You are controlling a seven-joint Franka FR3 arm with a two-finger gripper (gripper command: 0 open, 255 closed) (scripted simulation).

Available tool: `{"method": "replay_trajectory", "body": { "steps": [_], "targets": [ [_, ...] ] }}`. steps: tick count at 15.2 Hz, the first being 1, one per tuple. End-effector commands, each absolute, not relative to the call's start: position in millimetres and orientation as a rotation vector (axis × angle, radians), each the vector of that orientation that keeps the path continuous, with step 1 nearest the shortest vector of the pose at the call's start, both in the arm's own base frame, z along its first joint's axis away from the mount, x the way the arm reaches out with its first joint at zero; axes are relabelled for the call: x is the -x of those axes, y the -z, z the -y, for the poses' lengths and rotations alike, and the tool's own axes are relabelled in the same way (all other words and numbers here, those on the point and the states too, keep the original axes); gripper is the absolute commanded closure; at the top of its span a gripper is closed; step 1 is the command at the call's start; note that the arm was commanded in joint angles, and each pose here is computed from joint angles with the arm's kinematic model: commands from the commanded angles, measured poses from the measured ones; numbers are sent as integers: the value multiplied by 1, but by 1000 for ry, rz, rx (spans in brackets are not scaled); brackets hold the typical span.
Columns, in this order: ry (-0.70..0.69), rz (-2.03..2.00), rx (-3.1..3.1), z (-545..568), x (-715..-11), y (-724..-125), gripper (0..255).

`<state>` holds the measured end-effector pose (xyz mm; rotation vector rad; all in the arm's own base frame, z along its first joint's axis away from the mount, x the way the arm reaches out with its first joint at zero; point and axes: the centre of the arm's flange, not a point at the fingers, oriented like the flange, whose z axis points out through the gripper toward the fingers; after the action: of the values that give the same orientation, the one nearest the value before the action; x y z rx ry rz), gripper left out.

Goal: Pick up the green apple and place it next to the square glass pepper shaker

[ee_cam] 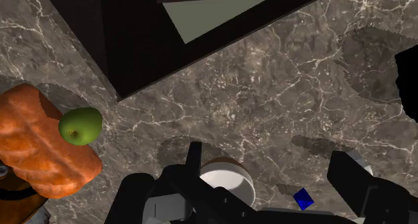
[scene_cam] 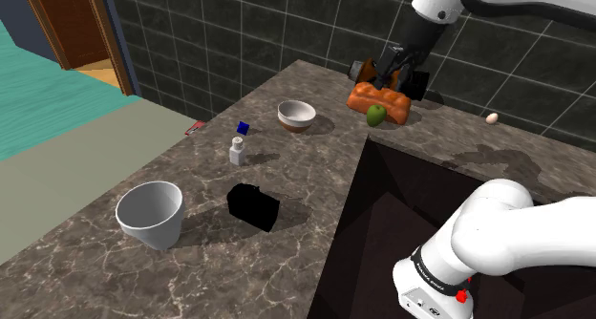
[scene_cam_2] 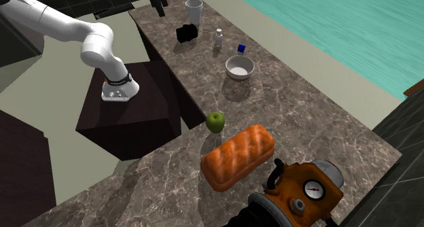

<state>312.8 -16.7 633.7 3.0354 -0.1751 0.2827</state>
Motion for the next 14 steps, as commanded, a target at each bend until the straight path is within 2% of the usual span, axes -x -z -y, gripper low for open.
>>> {"method": "replay_trajectory", "body": {
  "steps": [1,14],
  "targets": [
    [-283,175,-3035,17,-313,-634,0],
    [-302,12,-3028,164,-349,-554,0]
  ]
}}
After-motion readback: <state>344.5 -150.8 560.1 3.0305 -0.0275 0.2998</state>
